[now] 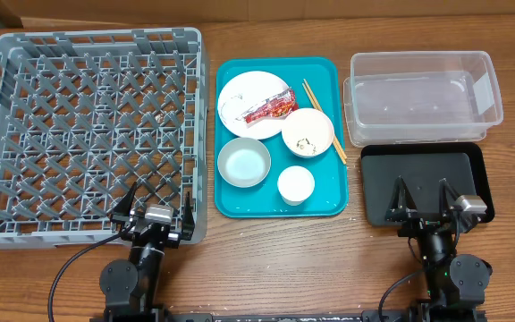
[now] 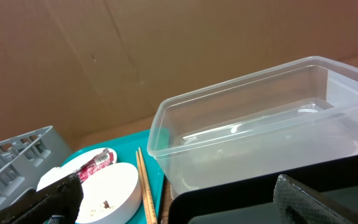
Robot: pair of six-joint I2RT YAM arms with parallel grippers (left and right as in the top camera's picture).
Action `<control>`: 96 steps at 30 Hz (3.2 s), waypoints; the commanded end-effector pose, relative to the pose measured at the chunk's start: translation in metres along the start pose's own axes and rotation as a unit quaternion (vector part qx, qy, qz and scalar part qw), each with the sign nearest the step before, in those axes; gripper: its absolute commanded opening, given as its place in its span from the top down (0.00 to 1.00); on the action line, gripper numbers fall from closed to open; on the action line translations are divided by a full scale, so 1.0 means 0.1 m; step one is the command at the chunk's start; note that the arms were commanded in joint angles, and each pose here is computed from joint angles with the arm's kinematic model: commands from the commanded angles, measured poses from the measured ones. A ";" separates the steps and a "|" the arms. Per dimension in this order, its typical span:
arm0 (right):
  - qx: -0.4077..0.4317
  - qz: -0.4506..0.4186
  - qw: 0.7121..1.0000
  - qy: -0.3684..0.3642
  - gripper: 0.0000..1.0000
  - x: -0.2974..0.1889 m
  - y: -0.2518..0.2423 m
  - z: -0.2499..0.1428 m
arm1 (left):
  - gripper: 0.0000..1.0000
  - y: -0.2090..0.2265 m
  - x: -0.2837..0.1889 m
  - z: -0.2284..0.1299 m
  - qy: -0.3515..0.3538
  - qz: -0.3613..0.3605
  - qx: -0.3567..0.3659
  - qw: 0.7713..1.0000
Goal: Sort waste into correct bins and load items into the dishwasher
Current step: 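Move the right gripper over the white plate on the teal tray, then grasp the red wrapper and tissue from the plate with the right gripper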
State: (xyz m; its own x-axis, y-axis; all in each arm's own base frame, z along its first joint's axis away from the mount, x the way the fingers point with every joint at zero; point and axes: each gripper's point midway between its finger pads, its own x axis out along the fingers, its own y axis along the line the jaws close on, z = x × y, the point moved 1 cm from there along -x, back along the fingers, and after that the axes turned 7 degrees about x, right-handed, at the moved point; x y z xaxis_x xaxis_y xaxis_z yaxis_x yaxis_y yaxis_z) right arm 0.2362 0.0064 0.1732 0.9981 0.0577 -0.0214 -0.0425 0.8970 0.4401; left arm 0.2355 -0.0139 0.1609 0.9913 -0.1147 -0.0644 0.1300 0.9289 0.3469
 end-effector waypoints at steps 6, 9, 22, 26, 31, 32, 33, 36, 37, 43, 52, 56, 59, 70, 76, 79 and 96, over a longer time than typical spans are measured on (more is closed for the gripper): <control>0.008 -0.004 0.998 0.059 0.00 0.06 -0.05 -0.26 | 0.00 0.01 0.00 0.00 -0.002 0.002 0.011 1.000; 0.008 -0.005 0.998 0.058 0.00 0.06 -0.05 -0.26 | 0.00 0.01 0.00 0.00 -0.002 0.002 0.011 1.000; 0.008 0.003 0.998 0.060 0.00 0.06 -0.03 -0.26 | 0.00 0.01 0.00 0.00 -0.002 0.002 0.011 1.000; 0.002 0.054 0.997 0.060 0.00 0.05 0.15 -0.23 | 0.00 0.01 0.00 -0.01 -0.002 0.002 0.011 1.000; -0.023 0.116 0.992 0.045 0.00 0.00 0.43 -0.02 | 0.00 0.01 0.00 0.00 -0.002 0.002 0.011 1.000; -0.031 0.129 0.990 0.043 0.00 -0.02 0.50 0.04 | 0.00 0.01 0.00 0.00 -0.002 0.002 0.011 1.000; -0.033 0.138 0.989 0.041 0.00 -0.03 0.56 0.11 | 0.00 0.01 0.00 0.00 -0.002 0.002 0.011 1.000; -0.035 0.149 0.987 0.043 0.00 -0.06 0.71 0.33 | 0.00 0.01 0.00 0.00 -0.002 0.002 0.011 1.000; -0.037 0.152 0.987 0.047 0.00 -0.07 0.75 0.40 | 0.00 0.01 0.00 0.00 -0.002 0.002 0.011 1.000; -0.050 0.178 0.978 0.095 0.00 0.06 1.08 0.81 | 0.00 0.01 0.00 0.00 -0.002 0.002 0.011 1.000; -0.014 0.191 0.952 0.239 0.00 0.84 1.51 0.98 | 0.00 0.01 0.00 0.00 -0.002 0.002 0.011 1.000; -0.017 0.198 0.930 0.309 0.00 1.31 1.89 0.78 | 0.00 0.01 0.00 0.00 -0.002 0.002 0.011 1.000; -0.038 0.161 0.919 0.358 0.00 1.65 2.10 0.51 | 0.00 0.01 0.00 0.00 -0.002 0.002 0.011 1.000; -0.034 0.173 0.891 0.419 0.00 2.50 2.73 -0.68 | 0.00 0.01 0.00 0.00 -0.002 0.002 0.011 1.000; -0.076 0.109 0.896 0.424 0.04 2.77 2.42 -1.30 | 0.00 0.01 0.00 0.00 -0.002 0.002 0.011 1.000; -0.103 0.082 0.891 0.434 0.04 2.79 2.31 -1.59 | 0.00 0.01 0.00 0.00 -0.002 0.002 0.011 1.000; -0.179 0.059 0.862 0.470 0.11 2.65 2.18 -2.48 | 0.00 0.01 0.00 0.00 -0.002 0.002 0.011 1.000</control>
State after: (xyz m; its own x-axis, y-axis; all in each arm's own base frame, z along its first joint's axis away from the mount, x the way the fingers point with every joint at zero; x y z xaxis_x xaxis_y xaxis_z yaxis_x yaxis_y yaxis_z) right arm 0.4705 0.3299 0.0454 0.4969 0.3573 -0.7908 -0.3293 0.9208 0.2091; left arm 0.2355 -0.0139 0.1608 0.9913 -0.1147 -0.0644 0.1300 0.9279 0.3494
